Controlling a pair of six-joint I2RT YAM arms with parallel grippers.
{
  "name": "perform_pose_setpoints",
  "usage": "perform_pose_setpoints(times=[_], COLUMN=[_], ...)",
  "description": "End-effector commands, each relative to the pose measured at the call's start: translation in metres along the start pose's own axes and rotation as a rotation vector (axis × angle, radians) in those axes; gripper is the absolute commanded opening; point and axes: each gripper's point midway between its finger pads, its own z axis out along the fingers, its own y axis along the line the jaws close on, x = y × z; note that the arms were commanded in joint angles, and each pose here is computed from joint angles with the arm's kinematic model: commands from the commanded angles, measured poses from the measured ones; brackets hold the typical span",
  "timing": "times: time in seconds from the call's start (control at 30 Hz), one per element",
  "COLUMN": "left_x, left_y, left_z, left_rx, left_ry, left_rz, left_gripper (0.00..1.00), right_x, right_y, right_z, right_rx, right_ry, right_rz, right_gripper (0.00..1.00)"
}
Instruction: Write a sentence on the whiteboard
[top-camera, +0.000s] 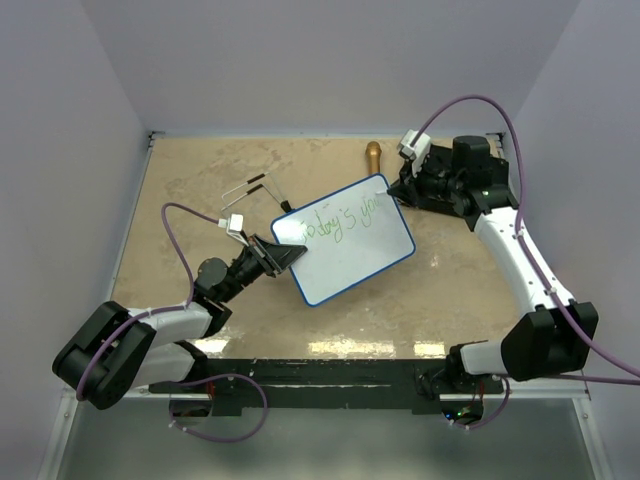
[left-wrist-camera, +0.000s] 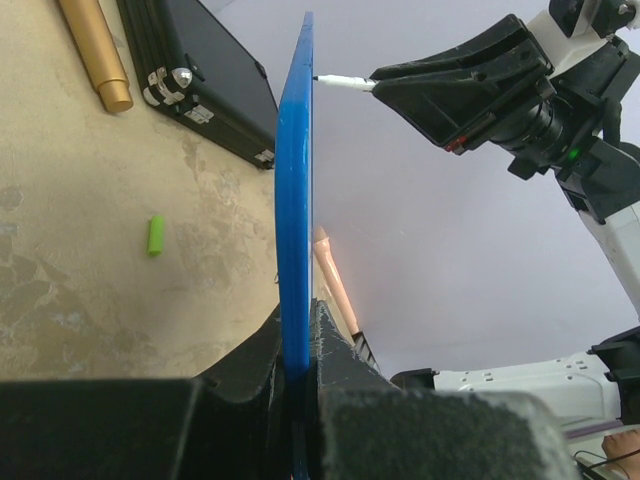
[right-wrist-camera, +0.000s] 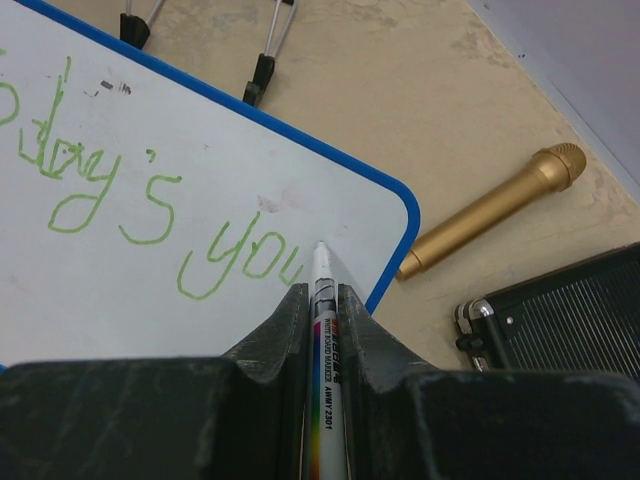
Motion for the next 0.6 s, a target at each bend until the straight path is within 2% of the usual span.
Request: perform_pose_setpoints(times=[0.0,0.57], left_x=[-0.070,-0.071], left_y=[-0.166,-0.166], left_z=[-0.049,-0.049], left_rx=[0.680,0.680], left_ry=[-0.336,-0.337], left_rz=[0.179,0.180], left_gripper=[0.00,0.00], right_x=[-0.015,0.020], right_y=[-0.006,0.016], right_z=[-0.003,-0.013], right_rx=[0.018,-0.021], right_ry=[-0.031,0.066], right_rz=[-0.029,-0.024], right_gripper=[0.00,0.00])
